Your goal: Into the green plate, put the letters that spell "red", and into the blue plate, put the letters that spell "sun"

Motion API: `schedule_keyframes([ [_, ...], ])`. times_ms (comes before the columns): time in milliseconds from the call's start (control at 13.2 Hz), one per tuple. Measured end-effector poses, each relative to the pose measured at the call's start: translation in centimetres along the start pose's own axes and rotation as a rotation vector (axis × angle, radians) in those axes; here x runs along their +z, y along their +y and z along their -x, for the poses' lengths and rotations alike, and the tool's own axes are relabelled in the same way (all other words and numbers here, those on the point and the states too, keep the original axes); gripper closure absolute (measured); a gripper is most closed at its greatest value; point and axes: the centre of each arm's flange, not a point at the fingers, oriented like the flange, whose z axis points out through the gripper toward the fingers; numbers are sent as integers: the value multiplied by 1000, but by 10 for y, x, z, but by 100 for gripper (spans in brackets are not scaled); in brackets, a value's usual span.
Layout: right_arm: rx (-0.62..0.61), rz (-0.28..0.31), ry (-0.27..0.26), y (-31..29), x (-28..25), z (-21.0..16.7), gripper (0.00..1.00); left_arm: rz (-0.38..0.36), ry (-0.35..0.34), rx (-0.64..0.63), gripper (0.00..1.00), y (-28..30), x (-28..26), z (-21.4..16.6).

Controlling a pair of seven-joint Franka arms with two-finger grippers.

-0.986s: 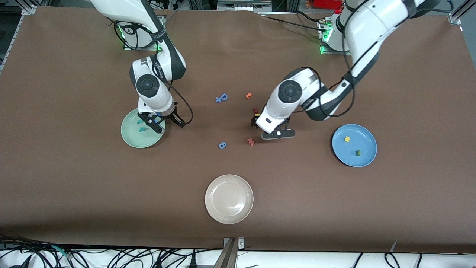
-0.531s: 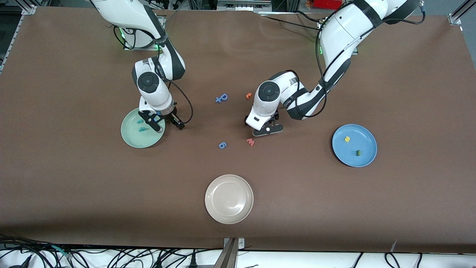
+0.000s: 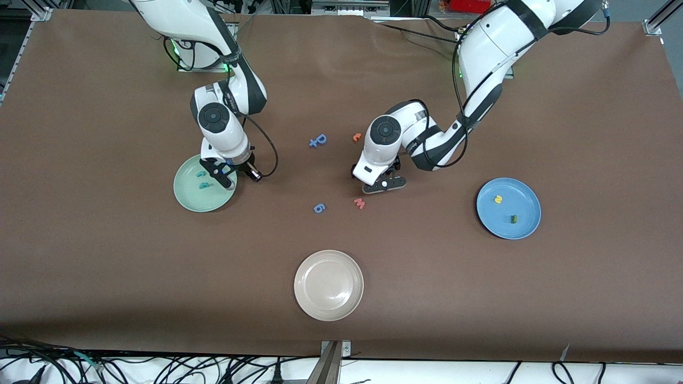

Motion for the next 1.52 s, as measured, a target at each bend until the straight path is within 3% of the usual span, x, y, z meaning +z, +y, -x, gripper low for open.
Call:
schedule_keyframes([
  [304, -4, -18, 4, -5, -9, -1, 71, -2, -6, 8, 0, 12, 2, 20],
  [455, -21, 1, -14, -11, -23, -3, 71, -2, -6, 6, 4, 14, 1, 23],
  [531, -43, 25, -29, -15, -33, -9, 71, 0, -3, 5, 11, 15, 0, 23],
  [607, -69, 48, -39, -15, -44, -21, 71, 0, -2, 0, 11, 15, -1, 23],
  [759, -142, 78, -45, 0, -58, -62, 71, 3, 3, -3, 27, 15, -5, 23],
  [835, -171, 87, -44, 11, -59, -81, 71, 1, 2, -4, 27, 15, -5, 23],
  [986, -196, 100, -47, 25, -57, -98, 71, 4, 6, -4, 41, 16, -8, 23],
  [1062, -204, 106, -52, 27, -54, -97, 65, 5, 6, -4, 42, 16, -8, 23],
  [1138, -217, 111, -56, 27, -52, -95, 54, 8, 8, -3, 49, 17, -9, 24],
  [1518, -337, 128, -91, 30, -61, -98, 1, 8, 10, -4, 66, 17, -10, 24],
])
